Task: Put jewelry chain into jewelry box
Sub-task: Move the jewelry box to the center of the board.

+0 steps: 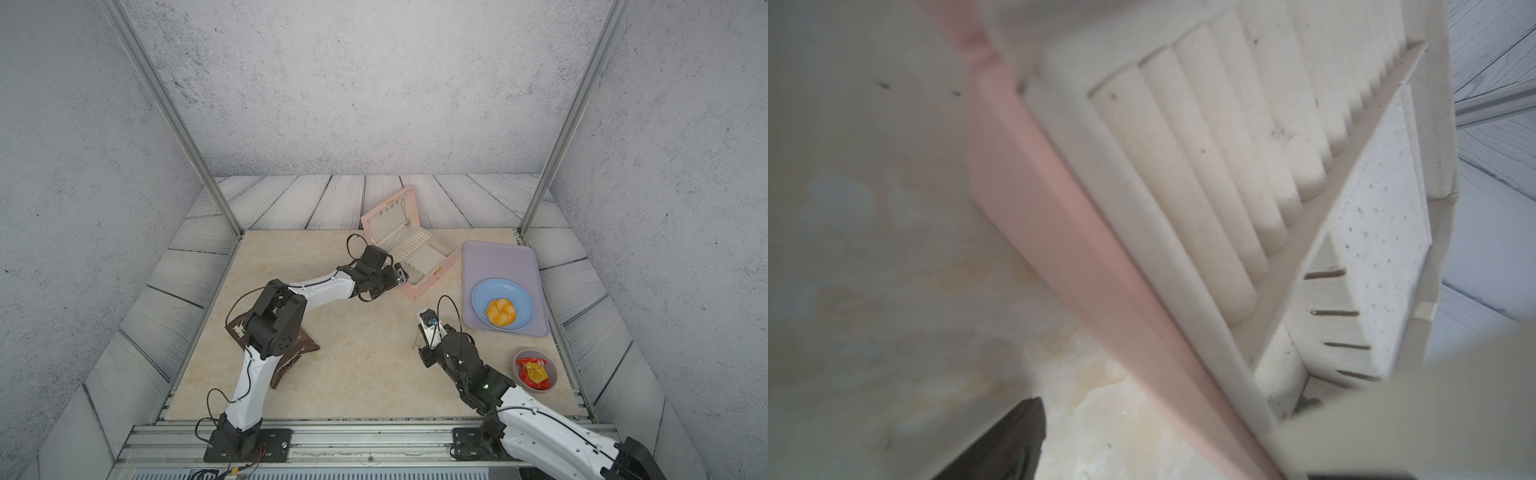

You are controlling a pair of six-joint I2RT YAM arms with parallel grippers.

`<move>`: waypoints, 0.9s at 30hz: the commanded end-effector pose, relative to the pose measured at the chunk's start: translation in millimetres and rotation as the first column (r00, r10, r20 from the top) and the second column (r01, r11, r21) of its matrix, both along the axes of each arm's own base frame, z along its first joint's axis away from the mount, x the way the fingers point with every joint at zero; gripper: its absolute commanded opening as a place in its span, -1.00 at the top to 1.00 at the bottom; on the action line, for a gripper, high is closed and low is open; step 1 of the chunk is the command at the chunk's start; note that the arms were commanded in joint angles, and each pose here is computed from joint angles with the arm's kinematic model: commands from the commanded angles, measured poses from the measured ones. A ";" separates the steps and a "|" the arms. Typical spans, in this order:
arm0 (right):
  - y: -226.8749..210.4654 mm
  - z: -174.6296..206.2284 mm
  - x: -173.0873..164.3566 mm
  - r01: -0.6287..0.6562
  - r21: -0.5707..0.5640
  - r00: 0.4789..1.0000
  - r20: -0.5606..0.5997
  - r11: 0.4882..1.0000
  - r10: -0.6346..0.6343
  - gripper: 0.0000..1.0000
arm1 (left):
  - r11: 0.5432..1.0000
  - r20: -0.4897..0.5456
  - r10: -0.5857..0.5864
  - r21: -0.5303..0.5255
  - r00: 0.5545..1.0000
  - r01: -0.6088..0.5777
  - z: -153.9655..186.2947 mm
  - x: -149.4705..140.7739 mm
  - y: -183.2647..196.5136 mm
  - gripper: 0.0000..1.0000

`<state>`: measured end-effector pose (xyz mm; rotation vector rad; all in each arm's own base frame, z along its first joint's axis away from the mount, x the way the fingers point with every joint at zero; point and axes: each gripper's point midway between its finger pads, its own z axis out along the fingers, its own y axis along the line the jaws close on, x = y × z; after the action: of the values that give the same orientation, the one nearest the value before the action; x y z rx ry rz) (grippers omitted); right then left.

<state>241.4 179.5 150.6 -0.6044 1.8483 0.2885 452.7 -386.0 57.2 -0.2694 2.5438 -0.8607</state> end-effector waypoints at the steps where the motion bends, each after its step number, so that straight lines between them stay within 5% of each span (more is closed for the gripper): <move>1: 0.2 5.4 -1.8 -0.003 0.021 1.000 0.000 1.000 0.003 1.00 | 0.987 -0.074 -0.013 0.158 0.997 0.025 -28.8 -19.2 31.2 -0.95; 15: 0.0 13.9 -6.6 -0.020 0.046 1.000 0.014 0.999 0.020 1.00 | 0.912 -0.210 -0.110 0.368 0.972 0.182 -51.0 -75.2 124.1 -0.52; 27: 7.5 27.2 -15.2 -0.093 0.039 0.996 0.015 0.995 0.093 1.00 | 0.780 -0.242 -0.148 0.567 0.959 0.264 -43.6 -90.3 172.3 0.53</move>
<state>228.8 181.1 159.8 -0.6411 1.8337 0.3469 408.8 -272.0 68.1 0.0591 2.6558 -0.4318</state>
